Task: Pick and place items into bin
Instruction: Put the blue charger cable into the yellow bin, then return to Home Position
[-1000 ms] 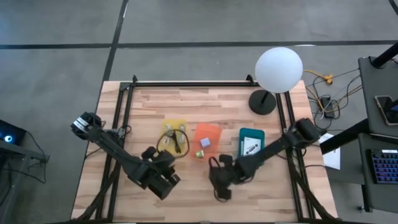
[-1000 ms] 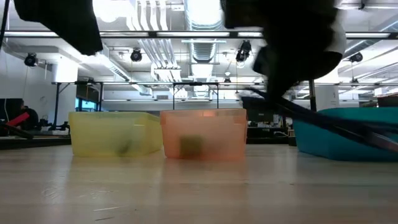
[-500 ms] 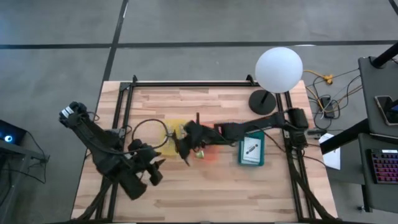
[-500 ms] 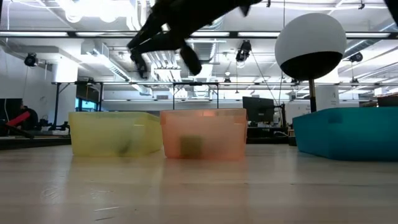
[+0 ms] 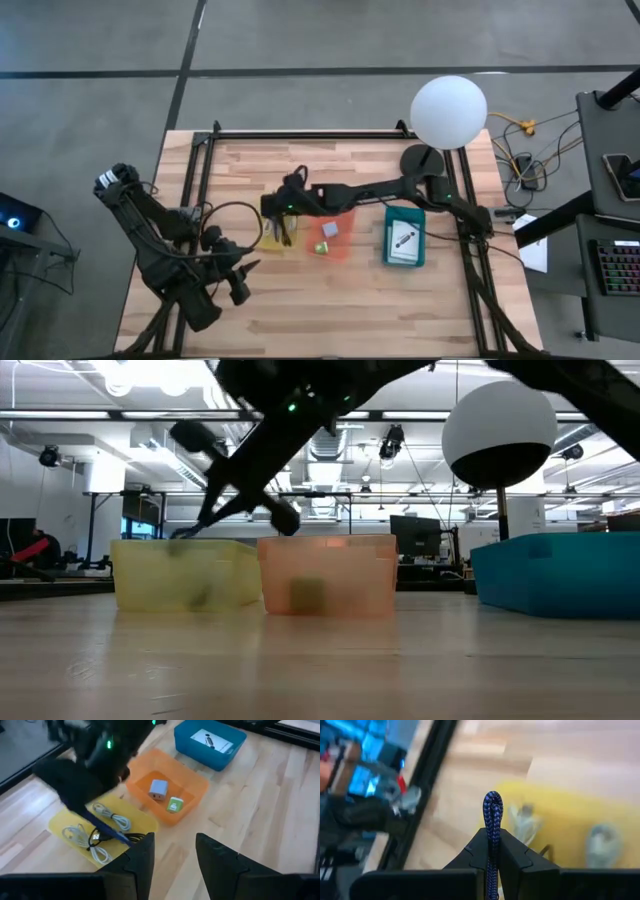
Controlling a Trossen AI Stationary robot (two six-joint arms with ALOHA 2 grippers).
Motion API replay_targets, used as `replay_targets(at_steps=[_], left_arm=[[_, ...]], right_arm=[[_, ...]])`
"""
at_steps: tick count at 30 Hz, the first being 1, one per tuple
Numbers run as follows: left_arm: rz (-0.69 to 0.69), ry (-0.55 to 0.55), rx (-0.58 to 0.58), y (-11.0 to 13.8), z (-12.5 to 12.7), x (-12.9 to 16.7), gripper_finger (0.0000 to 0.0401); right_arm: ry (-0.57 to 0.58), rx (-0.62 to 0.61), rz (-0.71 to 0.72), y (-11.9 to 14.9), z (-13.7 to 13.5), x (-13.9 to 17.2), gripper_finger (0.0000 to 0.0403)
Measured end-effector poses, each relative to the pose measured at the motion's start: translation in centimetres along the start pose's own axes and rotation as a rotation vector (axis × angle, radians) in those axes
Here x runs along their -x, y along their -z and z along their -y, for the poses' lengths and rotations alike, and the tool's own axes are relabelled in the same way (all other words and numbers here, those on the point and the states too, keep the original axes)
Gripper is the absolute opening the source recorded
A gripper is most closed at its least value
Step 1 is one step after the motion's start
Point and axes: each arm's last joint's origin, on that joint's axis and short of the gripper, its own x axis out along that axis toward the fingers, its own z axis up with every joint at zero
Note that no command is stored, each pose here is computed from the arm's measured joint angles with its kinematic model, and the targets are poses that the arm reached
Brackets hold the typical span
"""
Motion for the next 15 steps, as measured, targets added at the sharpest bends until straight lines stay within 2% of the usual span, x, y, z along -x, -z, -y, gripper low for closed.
replay_targets(at_steps=[3,5,10,15], left_arm=[[-0.005,-0.021,0.000,0.0,-0.3,0.0,0.0129],[-0.008,-0.041,0.022,0.0,-0.7,0.1,0.0129],[-0.012,-0.075,0.060,-0.3,-1.7,0.5,0.0129],[-0.012,-0.054,0.056,-0.8,-2.4,1.1,0.0129]], right_arm=[[0.014,0.008,-0.092,0.5,-0.1,-1.6,0.0014],[0.078,0.027,-0.126,0.7,0.1,-2.2,0.0023],[0.227,0.112,-0.142,0.9,0.2,-2.0,0.0074],[0.209,0.246,-0.126,0.2,-0.8,-1.2,0.0133]])
